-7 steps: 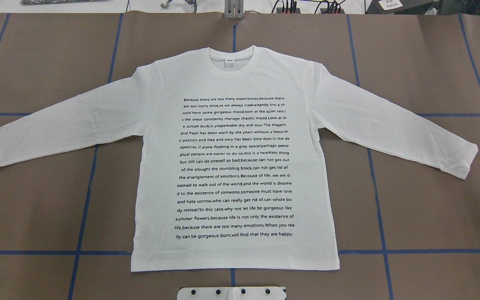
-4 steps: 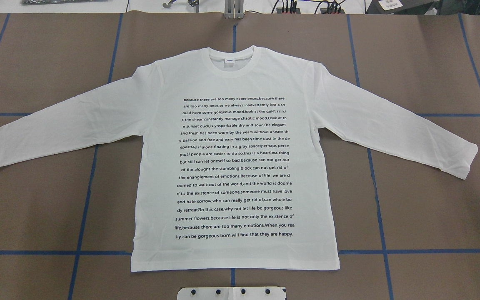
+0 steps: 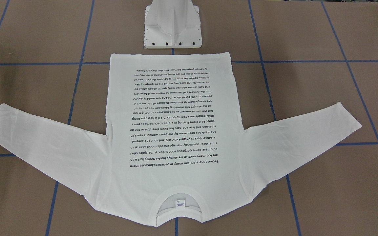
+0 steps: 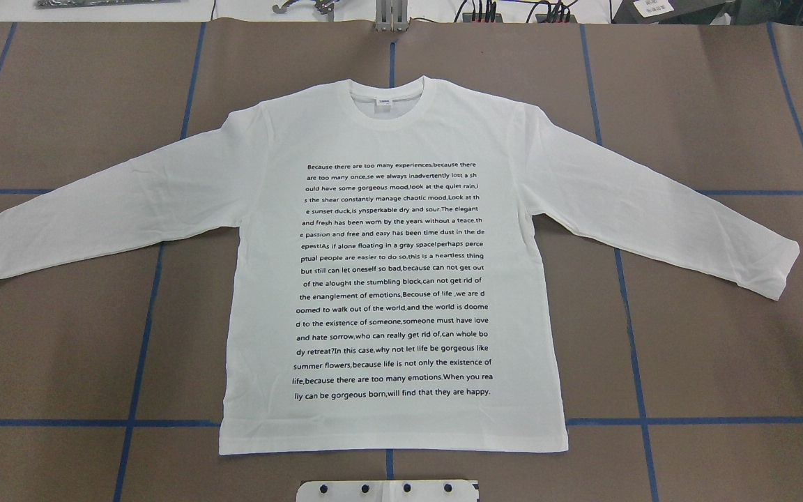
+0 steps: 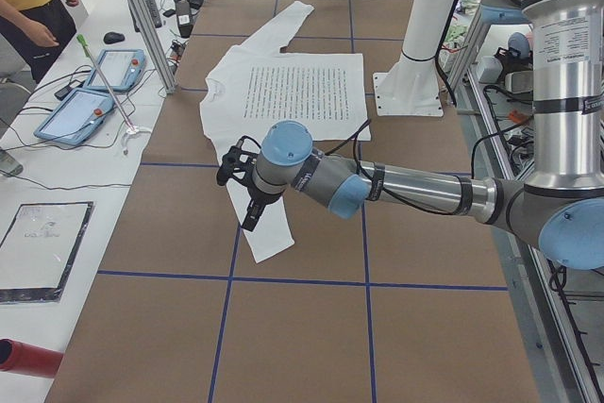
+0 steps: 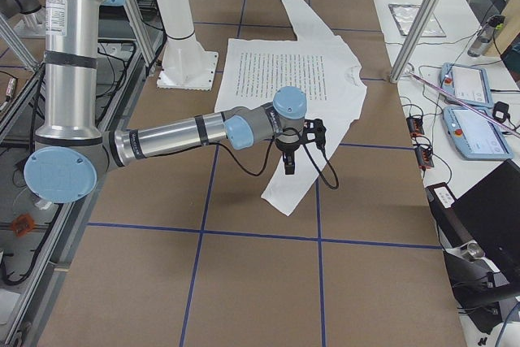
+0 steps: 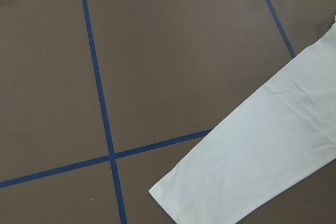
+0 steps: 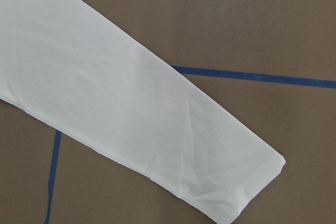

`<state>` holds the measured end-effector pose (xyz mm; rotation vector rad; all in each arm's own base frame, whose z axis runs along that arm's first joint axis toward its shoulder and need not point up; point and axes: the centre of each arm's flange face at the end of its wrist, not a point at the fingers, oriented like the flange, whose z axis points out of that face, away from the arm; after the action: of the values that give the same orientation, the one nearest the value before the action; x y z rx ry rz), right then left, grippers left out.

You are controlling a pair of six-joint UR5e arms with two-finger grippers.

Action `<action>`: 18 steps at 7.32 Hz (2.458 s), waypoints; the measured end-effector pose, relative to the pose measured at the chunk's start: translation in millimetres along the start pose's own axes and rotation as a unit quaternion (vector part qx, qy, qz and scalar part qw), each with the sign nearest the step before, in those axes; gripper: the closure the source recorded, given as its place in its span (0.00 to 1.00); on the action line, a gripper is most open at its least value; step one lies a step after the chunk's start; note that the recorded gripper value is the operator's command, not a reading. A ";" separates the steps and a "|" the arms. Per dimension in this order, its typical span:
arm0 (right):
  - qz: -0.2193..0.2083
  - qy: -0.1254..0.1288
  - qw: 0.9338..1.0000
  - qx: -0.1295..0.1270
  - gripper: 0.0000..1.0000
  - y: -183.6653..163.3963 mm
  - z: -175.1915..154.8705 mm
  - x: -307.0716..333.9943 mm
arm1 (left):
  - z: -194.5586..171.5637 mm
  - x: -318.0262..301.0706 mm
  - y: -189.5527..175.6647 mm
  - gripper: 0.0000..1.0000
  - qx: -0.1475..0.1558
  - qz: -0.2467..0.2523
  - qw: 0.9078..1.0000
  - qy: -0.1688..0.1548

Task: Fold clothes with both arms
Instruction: 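Move the right gripper toward the shirt's shoulder nearest it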

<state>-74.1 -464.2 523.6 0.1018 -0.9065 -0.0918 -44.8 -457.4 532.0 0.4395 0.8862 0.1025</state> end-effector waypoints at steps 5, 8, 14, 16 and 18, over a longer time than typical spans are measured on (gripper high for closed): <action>0.021 0.017 1.000 -0.002 0.04 -23.9 103.6 38.7 | -5.4 12.2 -1.4 0.00 0.011 0.016 0.999 0.031; 0.042 0.035 0.998 -0.018 0.11 -15.6 139.8 72.7 | -6.6 14.0 -2.0 0.00 0.012 0.015 0.999 0.033; 0.063 0.044 0.997 -0.034 1.00 4.3 160.2 107.1 | -13.1 22.6 -6.8 0.00 0.019 0.009 0.999 0.034; 0.069 0.044 0.996 -0.034 1.00 3.7 160.9 107.4 | -16.3 26.6 -7.6 0.00 0.022 0.008 0.999 0.035; 0.071 0.033 0.997 -0.028 1.00 -2.5 154.1 95.8 | -17.1 27.5 -7.5 0.00 0.022 0.008 0.999 0.035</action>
<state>-137.0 -485.9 692.4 -0.0120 -0.8411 0.0174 -41.2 -451.2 499.5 0.4871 0.9559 0.1138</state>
